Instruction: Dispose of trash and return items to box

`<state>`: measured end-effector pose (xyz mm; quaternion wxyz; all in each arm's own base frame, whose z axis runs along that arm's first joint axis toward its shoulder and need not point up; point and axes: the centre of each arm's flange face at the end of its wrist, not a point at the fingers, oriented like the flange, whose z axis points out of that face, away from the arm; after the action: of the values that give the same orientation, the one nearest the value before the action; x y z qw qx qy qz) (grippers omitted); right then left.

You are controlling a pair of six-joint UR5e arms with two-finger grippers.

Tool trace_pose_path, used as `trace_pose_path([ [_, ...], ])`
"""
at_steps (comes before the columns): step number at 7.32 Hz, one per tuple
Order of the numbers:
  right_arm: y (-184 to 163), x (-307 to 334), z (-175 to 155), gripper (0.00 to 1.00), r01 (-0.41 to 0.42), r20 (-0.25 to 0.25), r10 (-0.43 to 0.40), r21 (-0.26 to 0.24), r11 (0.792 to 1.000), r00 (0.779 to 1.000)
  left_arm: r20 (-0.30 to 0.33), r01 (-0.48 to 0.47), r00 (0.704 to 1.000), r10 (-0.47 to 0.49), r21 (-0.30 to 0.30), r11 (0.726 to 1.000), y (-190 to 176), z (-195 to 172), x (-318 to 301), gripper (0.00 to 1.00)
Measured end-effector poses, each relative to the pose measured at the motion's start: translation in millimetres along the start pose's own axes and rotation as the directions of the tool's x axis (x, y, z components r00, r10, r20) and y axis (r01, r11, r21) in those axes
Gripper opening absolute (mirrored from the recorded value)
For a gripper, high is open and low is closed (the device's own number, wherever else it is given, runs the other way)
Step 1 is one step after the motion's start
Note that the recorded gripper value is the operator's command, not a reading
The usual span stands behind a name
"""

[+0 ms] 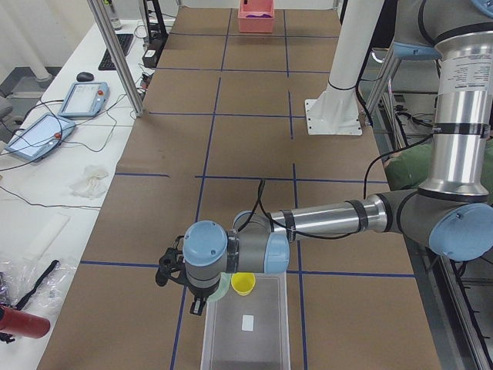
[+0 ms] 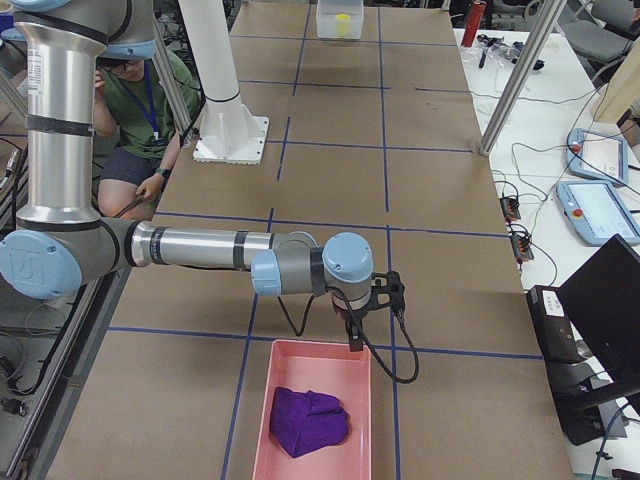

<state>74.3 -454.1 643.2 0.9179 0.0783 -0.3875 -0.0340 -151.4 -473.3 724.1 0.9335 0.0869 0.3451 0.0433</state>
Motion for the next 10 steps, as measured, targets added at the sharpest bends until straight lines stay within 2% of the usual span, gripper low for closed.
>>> trace_pose_path([
  [3, -1, -4, -1, 1.0, 0.007, 0.038, -0.007, 0.009, 1.0, 0.999, 0.021, 0.08, 0.997, -0.079, -0.056, 0.995, 35, 26, -41, 0.0],
  [4, -1, -5, -1, 1.0, 0.007, 0.042, -0.007, 0.01, 1.0, 0.999, 0.042, 0.089, 0.995, -0.086, -0.068, 0.994, 50, 36, -49, 0.05],
  [5, -2, -6, -2, 1.0, 0.009, 0.044, -0.01, 0.012, 1.0, 0.999, 0.055, 0.089, 0.995, -0.086, -0.07, 0.994, 65, 44, -53, 0.98],
  [8, -4, -11, -7, 1.0, 0.02, 0.046, -0.021, 0.022, 1.0, 0.999, 0.064, 0.095, 0.994, -0.091, -0.071, 0.993, 87, 52, -56, 1.0],
  [10, -5, -17, -13, 1.0, 0.03, 0.044, -0.031, 0.031, 0.999, 0.999, 0.071, 0.077, 0.995, -0.074, -0.043, 0.996, 73, 40, -48, 1.0],
])
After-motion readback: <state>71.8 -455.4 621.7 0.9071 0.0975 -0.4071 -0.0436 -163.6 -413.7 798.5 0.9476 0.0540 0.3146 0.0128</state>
